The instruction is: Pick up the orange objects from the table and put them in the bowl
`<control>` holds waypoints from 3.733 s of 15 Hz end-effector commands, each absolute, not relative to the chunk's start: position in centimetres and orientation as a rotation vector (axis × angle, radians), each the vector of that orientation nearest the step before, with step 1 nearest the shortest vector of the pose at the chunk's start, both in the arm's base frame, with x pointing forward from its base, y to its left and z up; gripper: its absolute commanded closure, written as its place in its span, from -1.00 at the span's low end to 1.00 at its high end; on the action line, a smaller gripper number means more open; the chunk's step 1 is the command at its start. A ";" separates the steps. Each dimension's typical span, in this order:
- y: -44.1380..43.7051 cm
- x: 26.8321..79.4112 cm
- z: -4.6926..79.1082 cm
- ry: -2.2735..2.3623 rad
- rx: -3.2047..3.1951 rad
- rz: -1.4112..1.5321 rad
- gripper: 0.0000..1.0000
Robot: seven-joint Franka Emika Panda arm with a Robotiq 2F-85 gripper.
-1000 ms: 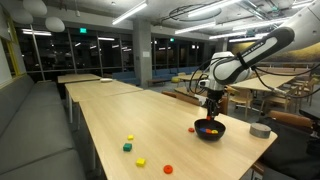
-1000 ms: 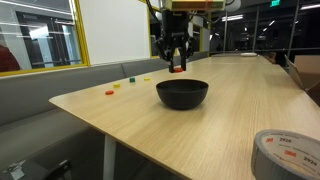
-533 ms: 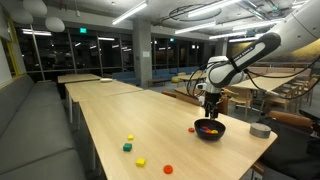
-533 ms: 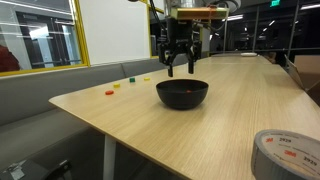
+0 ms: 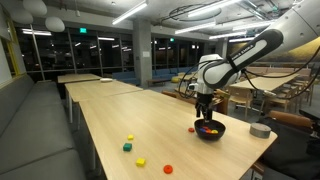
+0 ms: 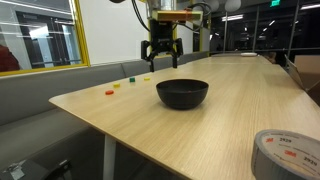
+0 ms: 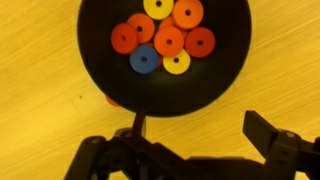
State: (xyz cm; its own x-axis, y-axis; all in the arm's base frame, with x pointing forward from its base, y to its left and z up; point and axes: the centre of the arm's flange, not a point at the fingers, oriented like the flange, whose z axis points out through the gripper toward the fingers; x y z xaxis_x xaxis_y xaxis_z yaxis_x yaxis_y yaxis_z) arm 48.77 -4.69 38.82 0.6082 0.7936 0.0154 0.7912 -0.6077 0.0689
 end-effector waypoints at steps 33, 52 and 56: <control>20.5 49.9 29.6 1.775 2.670 0.126 -1.00; 22.0 48.5 28.0 1.661 2.581 0.083 -1.00; 22.3 48.1 28.4 1.649 2.608 0.102 -1.00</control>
